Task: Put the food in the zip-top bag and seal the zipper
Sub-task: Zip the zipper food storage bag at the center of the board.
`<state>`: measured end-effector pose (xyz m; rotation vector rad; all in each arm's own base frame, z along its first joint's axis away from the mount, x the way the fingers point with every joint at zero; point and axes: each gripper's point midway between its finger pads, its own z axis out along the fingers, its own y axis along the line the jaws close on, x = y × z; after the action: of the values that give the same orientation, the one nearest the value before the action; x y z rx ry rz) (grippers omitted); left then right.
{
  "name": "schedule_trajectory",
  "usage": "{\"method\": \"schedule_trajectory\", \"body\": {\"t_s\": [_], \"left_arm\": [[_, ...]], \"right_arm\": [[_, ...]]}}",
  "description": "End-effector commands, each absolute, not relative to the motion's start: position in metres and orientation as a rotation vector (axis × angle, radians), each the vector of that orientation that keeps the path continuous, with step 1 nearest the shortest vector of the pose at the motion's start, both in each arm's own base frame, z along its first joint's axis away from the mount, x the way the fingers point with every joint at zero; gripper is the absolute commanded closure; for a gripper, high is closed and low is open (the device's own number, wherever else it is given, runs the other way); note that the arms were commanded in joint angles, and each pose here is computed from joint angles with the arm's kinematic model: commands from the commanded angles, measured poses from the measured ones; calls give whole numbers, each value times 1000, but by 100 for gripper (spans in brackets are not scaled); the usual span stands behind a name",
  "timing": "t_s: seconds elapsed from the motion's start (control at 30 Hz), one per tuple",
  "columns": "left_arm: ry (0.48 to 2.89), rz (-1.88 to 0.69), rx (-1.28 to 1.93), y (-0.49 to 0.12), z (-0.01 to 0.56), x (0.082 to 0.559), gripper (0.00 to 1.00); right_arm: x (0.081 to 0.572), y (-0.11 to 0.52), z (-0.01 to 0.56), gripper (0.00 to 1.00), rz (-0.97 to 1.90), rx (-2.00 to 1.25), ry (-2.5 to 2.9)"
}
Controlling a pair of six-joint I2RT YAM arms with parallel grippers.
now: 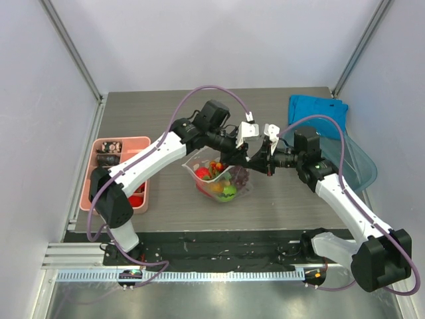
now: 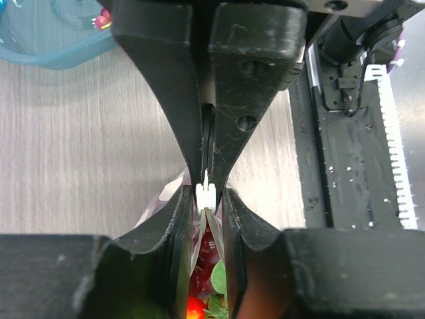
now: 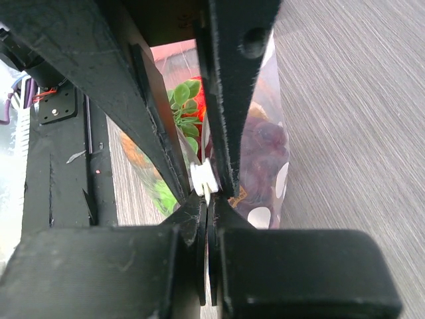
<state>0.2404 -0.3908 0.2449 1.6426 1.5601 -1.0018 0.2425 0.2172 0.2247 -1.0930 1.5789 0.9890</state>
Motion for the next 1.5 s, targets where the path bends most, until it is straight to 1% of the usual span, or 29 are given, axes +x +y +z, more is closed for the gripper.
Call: {"method": "schedule_trajectory", "body": {"t_s": [0.0,0.57,0.67,0.7,0.8,0.97,1.0,1.07,1.47], "left_arm": [[1482,-1023,1577,-391,287,243,72],[1500,-1065,1566,-398,287,245,71],[1503,-1072,1562,-400,287,246,79],[1511,-1075,1566,-399,285,245,86],[1522,-1064,1590,-394,278,243,94],[1575,-1054,1622,-383,263,239,96],[1584,-1053,1623,-382,261,239,98],[1606,-1047,1622,-378,257,242,100],[1701,-942,1642,-335,244,254,100]], "right_arm": [[240,220,241,99,965,-1140,1474],[239,219,241,99,951,-1149,1464],[240,218,241,99,951,-1146,1466],[240,219,240,99,951,-1145,1469],[241,217,241,99,942,-1137,1474],[241,217,241,99,939,-1133,1477],[241,217,241,99,938,-1134,1476],[242,217,242,99,932,-1132,1474],[247,206,239,99,895,-1096,1497]]}}
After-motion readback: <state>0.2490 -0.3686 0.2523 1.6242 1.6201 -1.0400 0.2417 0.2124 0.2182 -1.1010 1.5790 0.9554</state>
